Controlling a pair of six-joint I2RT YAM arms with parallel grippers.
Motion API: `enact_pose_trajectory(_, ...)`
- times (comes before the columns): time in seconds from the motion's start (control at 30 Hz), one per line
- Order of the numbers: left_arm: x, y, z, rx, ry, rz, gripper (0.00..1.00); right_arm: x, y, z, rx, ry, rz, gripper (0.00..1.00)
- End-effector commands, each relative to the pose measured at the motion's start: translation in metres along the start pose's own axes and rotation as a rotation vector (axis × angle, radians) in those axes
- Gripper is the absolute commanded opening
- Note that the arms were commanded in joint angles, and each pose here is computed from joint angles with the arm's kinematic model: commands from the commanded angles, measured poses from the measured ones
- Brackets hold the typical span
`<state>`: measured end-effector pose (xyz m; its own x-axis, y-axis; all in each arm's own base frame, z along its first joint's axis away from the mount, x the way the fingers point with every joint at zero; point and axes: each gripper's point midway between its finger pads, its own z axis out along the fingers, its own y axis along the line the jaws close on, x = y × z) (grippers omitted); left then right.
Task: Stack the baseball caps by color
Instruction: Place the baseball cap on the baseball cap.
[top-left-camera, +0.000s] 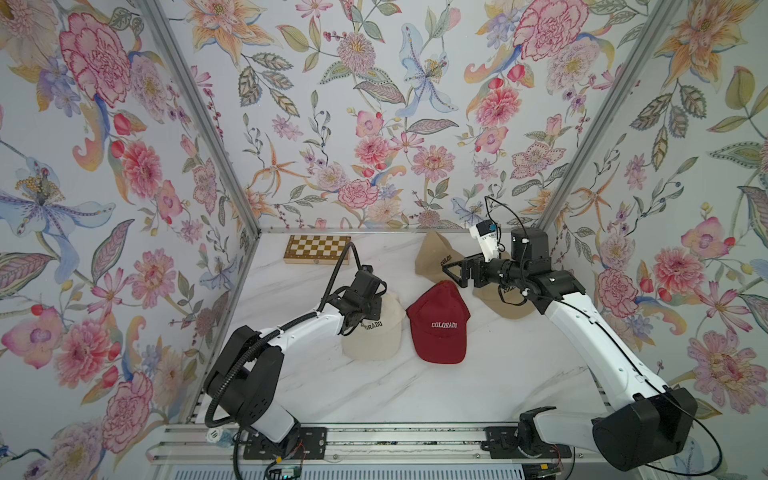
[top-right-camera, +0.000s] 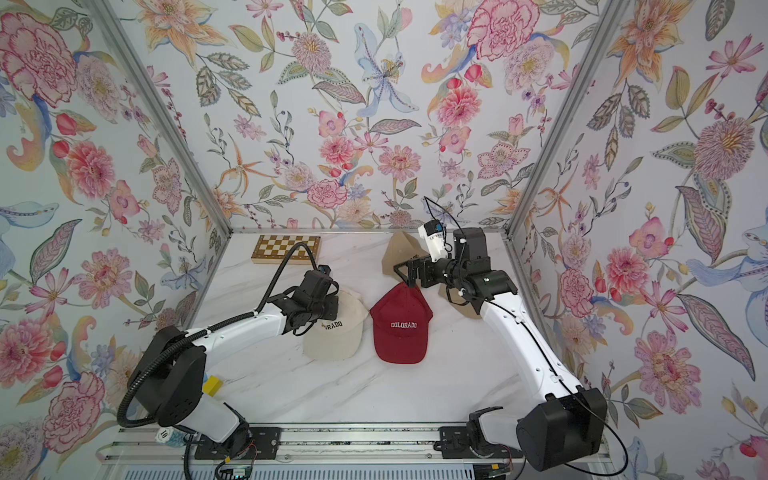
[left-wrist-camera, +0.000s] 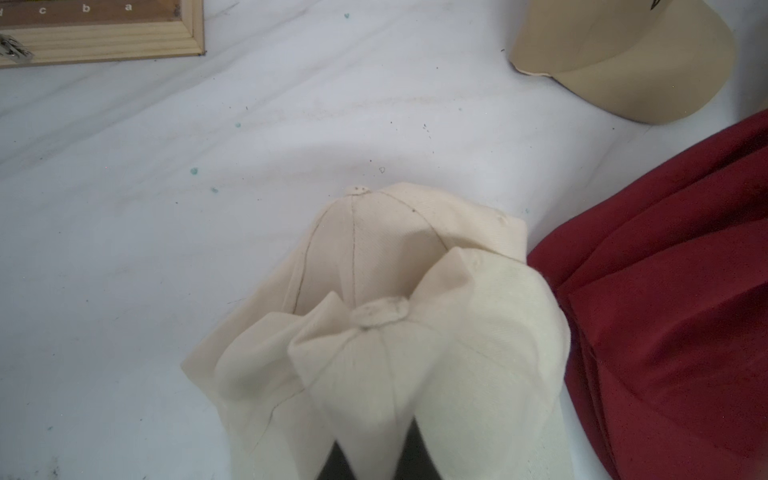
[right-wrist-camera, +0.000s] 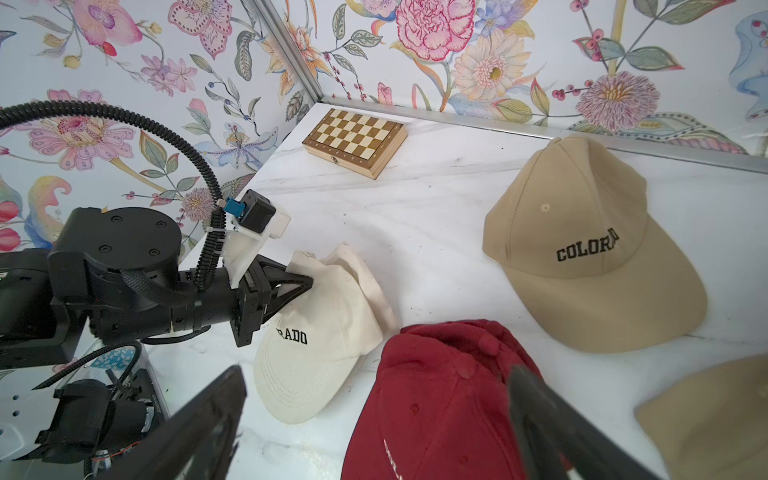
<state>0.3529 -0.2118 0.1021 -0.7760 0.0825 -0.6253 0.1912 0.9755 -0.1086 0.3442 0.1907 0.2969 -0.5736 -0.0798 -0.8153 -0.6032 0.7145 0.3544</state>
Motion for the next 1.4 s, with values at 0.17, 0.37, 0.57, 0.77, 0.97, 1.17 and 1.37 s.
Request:
enact_pose_trajectory(0.17,0.015,0.009,0.003,-0.005,0.04,0.0,0.56,0.0,-0.002,-0.002,-0.001,-0.008,0.008,0.99)
enact_pose_trajectory(0.37,0.008,0.008,-0.006,0.001,0.012,-0.006,0.8,0.002,-0.002,-0.002,-0.001,-0.006,0.009,0.99)
enact_pose_trajectory(0.57,0.016,0.009,-0.002,0.009,0.023,-0.015,1.0,0.003,-0.004,-0.001,0.004,-0.003,0.011,0.99)
enact_pose_trajectory(0.77,0.0,0.011,-0.019,-0.002,-0.031,-0.012,1.0,-0.002,-0.008,-0.005,0.021,-0.017,0.008,0.99)
enact_pose_trajectory(0.97,-0.064,0.009,-0.079,-0.01,-0.229,0.071,1.0,-0.006,-0.037,-0.014,0.099,-0.04,0.058,0.99)
enact_pose_trajectory(1.17,-0.106,0.001,-0.132,0.025,-0.456,0.206,1.0,-0.025,-0.064,0.006,0.144,-0.031,0.124,0.99)
enact_pose_trajectory(1.37,-0.128,-0.018,-0.145,0.085,-0.596,0.327,1.0,-0.044,-0.102,0.047,0.315,0.034,0.149,0.99)
